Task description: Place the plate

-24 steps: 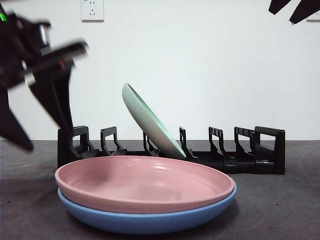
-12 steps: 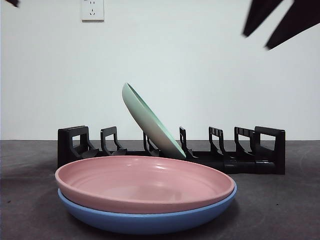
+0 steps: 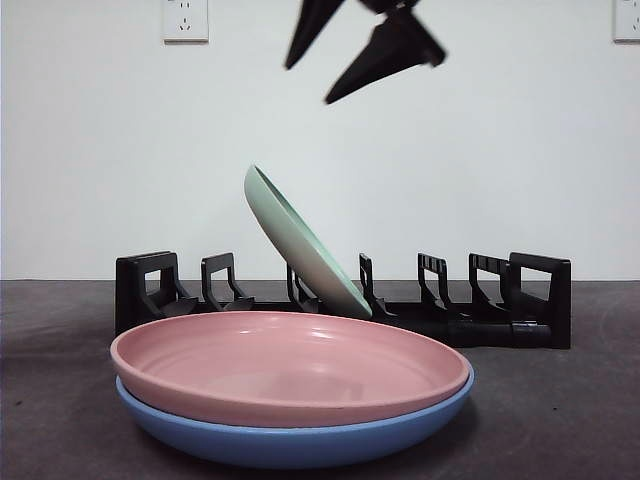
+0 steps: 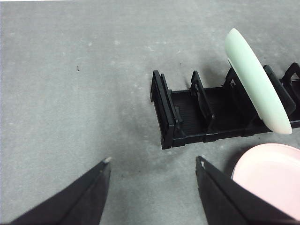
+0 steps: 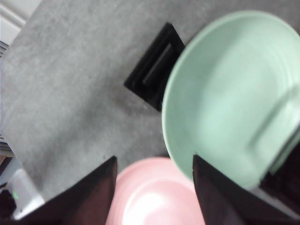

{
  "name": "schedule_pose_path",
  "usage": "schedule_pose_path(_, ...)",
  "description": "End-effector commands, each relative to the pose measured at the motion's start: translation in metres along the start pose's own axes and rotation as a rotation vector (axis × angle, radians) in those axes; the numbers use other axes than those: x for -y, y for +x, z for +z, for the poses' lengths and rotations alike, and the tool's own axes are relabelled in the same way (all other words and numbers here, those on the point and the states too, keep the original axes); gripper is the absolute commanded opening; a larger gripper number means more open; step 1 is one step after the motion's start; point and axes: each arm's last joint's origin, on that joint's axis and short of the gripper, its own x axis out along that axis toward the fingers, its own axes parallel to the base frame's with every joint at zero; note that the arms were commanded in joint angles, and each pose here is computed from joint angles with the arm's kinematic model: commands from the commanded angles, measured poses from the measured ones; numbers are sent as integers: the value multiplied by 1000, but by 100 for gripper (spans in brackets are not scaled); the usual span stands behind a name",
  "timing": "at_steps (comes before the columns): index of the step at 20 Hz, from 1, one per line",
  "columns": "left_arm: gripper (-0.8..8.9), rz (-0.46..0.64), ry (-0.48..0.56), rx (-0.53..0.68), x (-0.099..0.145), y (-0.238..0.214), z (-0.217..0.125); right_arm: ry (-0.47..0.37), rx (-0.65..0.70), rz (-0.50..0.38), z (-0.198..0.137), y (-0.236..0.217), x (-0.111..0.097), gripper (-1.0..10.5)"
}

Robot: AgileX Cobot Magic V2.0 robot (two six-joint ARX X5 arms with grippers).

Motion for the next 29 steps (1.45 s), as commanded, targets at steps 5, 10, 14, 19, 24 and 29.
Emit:
schedule_pose_path(5, 289, 1, 13, 29, 0, -2, 6, -5, -24, -12, 26, 55, -1, 255)
schedule_pose_path(10, 289, 1, 13, 32, 0, -2, 6, -6, -35, -49, 25, 83, 7, 255)
schedule_pose_path(14, 289, 1, 13, 35, 0, -2, 6, -2, -57, -49, 22, 98, 10, 255)
schedule_pose_path(19, 289, 1, 13, 35, 0, -2, 6, -6, -71, -50, 19, 107, 7, 198)
schedule_pose_path(24, 288, 1, 13, 35, 0, -2, 6, -7, -75, -47, 19, 107, 6, 17)
schedule_pose_path(29, 286, 1, 12, 36, 0, -2, 6, -13, -101, -47, 19, 101, 3, 13)
